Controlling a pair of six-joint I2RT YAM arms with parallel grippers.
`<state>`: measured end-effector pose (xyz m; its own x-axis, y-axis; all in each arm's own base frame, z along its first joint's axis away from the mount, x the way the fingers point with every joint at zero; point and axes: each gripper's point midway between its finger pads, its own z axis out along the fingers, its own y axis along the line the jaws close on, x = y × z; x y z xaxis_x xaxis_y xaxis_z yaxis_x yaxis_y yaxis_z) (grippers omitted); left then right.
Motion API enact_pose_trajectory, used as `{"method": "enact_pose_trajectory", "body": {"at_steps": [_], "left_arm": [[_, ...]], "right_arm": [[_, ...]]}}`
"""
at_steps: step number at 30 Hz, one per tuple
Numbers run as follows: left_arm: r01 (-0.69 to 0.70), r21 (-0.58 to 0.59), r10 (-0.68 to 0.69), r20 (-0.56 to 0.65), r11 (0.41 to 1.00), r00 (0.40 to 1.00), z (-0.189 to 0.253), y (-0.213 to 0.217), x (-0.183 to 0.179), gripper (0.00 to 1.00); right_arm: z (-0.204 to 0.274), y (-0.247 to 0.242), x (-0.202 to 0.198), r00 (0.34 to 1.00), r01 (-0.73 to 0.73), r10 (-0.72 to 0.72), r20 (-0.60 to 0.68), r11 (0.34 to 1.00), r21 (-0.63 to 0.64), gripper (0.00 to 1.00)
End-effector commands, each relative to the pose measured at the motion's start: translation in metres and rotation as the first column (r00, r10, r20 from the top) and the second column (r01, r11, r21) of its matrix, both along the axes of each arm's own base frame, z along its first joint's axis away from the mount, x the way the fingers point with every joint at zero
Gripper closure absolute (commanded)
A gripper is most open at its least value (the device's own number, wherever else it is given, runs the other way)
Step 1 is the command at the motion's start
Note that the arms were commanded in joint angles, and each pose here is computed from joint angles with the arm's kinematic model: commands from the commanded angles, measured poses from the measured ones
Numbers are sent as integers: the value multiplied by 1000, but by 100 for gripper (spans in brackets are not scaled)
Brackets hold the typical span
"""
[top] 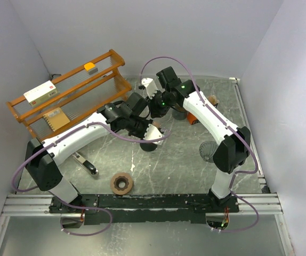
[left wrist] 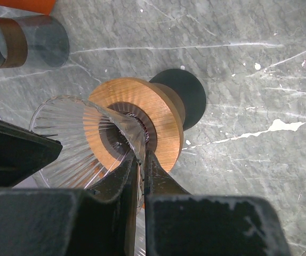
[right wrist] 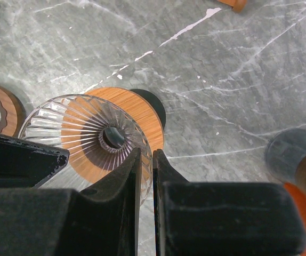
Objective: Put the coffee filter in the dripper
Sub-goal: Place the coffee dripper in the dripper holder.
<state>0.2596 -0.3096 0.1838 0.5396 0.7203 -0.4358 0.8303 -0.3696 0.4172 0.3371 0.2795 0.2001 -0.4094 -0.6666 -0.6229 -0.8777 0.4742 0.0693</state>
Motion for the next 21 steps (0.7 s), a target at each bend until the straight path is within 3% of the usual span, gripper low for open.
{"method": "enact_pose_trajectory", "body": {"at_steps": [1,21], "left_arm": [[4,138,18,-159,990,987,-57,22,-23,89],[-16,160,47,-191,987,981,-71,30,-22,87]], "right_arm": [[-34,-12,-16,997,-10,2,-80,995,-99,99],[-45,-17,-19,996,-10,-2,-93,992,-125,99]]}}
